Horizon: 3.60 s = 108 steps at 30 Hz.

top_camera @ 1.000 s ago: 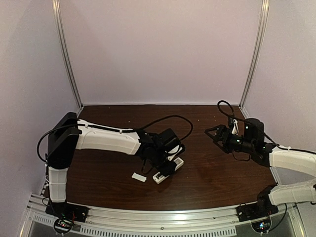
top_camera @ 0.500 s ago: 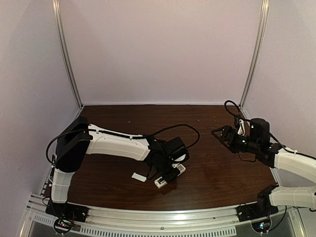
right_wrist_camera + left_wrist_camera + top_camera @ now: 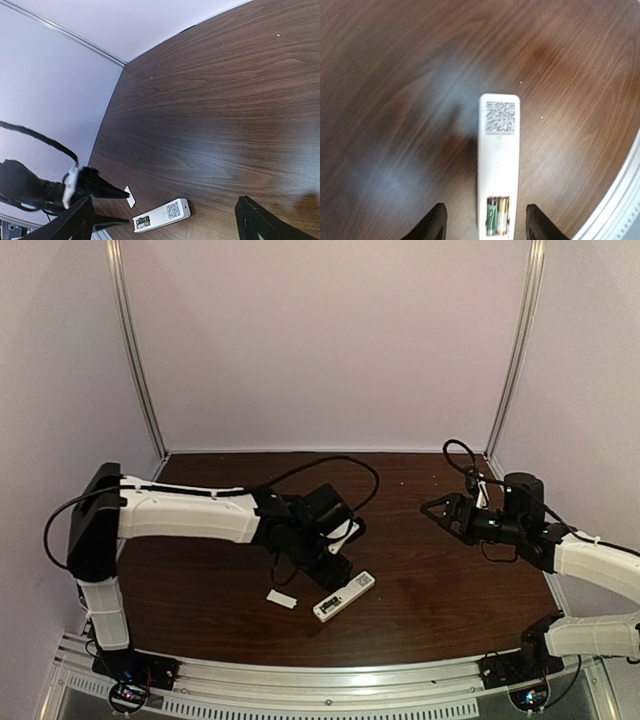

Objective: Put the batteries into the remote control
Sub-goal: Place the remote control without the battery cover at the center of the board, then pick up the battery cover from the center of the board.

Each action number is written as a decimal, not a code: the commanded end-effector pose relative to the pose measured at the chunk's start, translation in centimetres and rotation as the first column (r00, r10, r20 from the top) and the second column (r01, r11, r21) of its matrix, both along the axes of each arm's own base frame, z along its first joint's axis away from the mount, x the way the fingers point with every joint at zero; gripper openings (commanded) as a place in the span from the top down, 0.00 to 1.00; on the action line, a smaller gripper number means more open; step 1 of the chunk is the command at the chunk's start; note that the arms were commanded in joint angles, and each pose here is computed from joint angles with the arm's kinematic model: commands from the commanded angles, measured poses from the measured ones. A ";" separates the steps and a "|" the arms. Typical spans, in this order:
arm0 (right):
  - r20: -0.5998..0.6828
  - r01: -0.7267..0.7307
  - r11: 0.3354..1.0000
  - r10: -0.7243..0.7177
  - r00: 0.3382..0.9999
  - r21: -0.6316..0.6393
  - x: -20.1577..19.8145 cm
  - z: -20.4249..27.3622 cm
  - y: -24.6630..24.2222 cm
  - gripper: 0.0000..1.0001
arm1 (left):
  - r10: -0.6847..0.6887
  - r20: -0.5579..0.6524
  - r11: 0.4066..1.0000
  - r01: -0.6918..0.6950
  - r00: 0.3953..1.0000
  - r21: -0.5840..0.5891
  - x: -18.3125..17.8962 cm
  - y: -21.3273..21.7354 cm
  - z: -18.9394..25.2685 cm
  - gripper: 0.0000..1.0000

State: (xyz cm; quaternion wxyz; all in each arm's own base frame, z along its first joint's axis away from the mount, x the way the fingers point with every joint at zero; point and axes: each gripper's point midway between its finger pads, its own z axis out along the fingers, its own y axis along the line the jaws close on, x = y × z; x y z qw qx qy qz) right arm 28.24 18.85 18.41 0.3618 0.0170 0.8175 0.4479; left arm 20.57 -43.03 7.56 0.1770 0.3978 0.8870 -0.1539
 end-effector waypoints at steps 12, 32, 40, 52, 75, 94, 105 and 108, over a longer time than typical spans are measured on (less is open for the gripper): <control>0.030 -0.190 0.980 0.192 0.981 -0.058 -1.1 0.2 4.9 0.04 | 0.336 -0.125 0.941 -0.328 0.933 0.078 -1.8 15.6 -2.3 0.76; 0.027 -0.208 0.975 0.210 0.977 -0.074 -1.9 0.1 5.3 0.08 | 0.318 -0.071 0.942 -0.306 0.945 0.139 0.5 14.5 -4.8 0.83; 0.029 -0.211 0.974 0.214 0.976 -0.078 -1.8 0.1 5.4 0.08 | 0.313 -0.064 0.937 -0.296 0.948 0.186 0.7 15.1 -6.5 0.83; 0.020 -0.219 0.972 0.221 0.975 -0.082 -1.6 -0.1 5.6 0.09 | 0.257 -0.083 0.950 -0.236 0.963 0.205 0.4 14.7 -7.4 0.82; 0.015 -0.223 0.971 0.225 0.974 -0.084 -1.6 -0.3 5.7 0.09 | 0.068 -0.115 0.977 -0.043 0.991 0.210 1.1 13.8 -7.5 0.79; 0.012 -0.234 0.969 0.236 0.972 -0.082 -1.5 -0.2 6.1 0.11 | 0.093 -0.200 0.956 -0.032 0.975 0.292 -2.4 16.0 -9.9 1.00; 0.017 -0.282 0.956 0.284 0.959 -0.081 -2.0 0.1 7.5 0.12 | 0.098 -0.137 0.994 -0.089 0.986 0.070 0.3 14.6 -4.0 1.00; 0.015 -0.301 0.951 0.303 0.953 -0.074 -2.2 0.0 8.1 0.12 | 0.095 -0.138 0.995 -0.093 0.986 0.019 0.7 14.2 -2.5 1.00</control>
